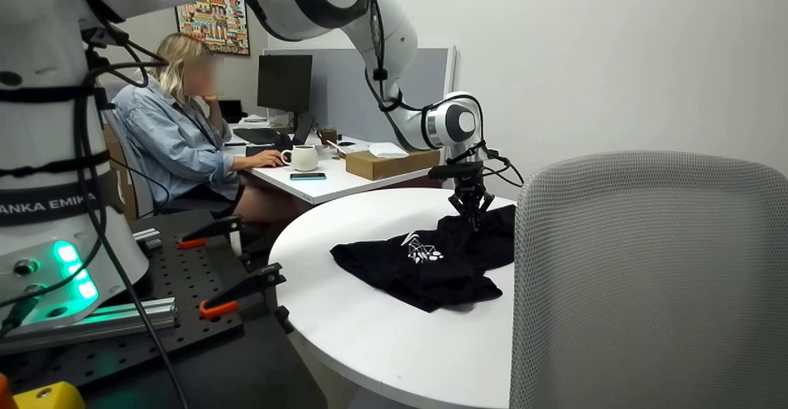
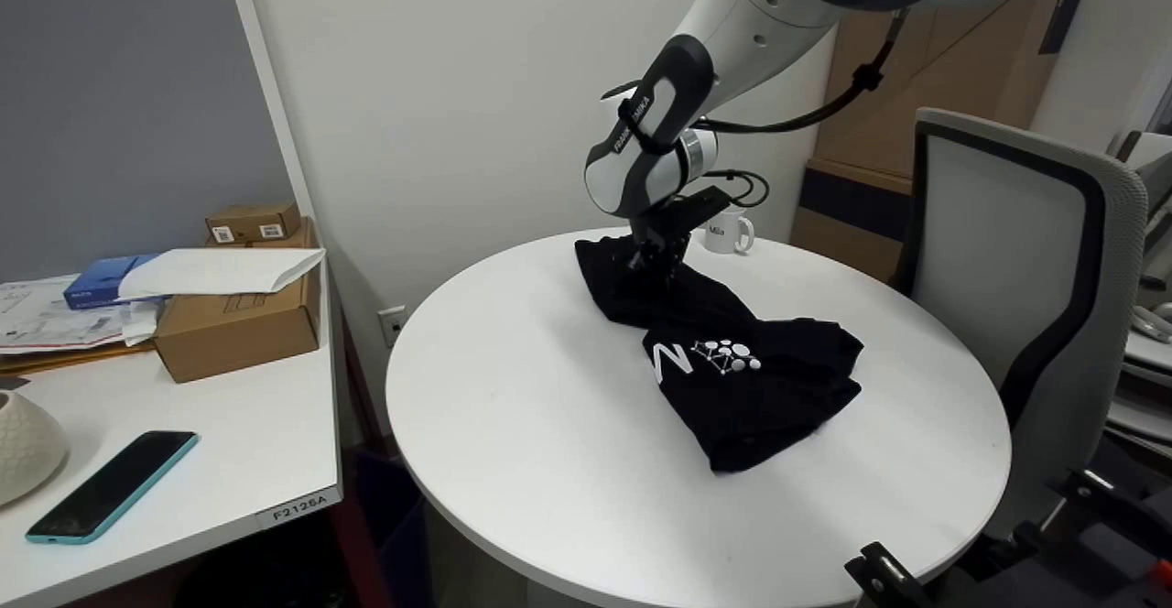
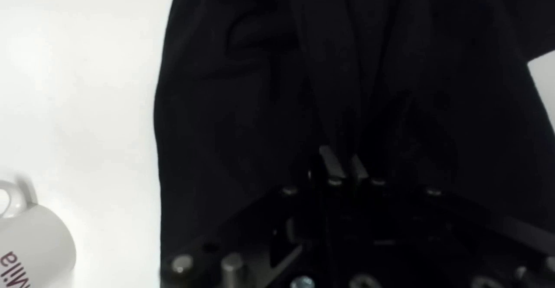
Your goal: Fold the t-shirt
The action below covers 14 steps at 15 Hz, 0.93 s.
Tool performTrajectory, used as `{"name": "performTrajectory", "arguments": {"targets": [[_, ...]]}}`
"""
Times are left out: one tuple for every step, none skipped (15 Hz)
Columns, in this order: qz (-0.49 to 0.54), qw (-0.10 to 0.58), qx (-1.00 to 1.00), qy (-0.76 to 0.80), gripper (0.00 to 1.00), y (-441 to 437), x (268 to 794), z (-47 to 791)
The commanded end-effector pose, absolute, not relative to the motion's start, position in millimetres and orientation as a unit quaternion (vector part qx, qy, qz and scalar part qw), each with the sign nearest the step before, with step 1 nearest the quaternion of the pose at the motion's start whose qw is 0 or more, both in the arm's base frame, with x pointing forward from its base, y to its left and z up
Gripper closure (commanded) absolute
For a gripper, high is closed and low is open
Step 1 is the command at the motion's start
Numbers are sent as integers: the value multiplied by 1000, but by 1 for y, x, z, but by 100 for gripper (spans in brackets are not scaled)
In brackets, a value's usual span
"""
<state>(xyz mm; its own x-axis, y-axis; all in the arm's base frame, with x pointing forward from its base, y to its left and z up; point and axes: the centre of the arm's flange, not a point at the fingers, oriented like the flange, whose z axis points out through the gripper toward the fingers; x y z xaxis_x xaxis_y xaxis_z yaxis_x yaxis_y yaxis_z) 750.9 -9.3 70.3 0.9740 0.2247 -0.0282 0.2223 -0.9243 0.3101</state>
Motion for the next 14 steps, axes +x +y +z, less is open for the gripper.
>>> {"name": "performTrajectory", "arguments": {"targets": [[9, 158, 982, 104, 99, -25, 754, 97], [12, 161, 982, 99, 99, -33, 754, 104], [14, 164, 982, 95, 99, -41, 754, 110], [16, 167, 982, 90, 99, -49, 753, 116], [17, 171, 982, 84, 99, -59, 752, 120], [18, 175, 981, 77, 99, -69, 750, 125], [17, 178, 981, 72, 99, -79, 748, 127], [16, 182, 981, 66, 99, -88, 746, 130], [14, 186, 981, 60, 99, -99, 742, 131], [11, 189, 980, 56, 99, -107, 738, 131], [7, 193, 980, 51, 99, -116, 734, 131], [4, 196, 979, 47, 99, -124, 731, 131], [0, 200, 979, 42, 99, -132, 727, 131], [-4, 202, 979, 35, 97, -138, 725, 131]]}}
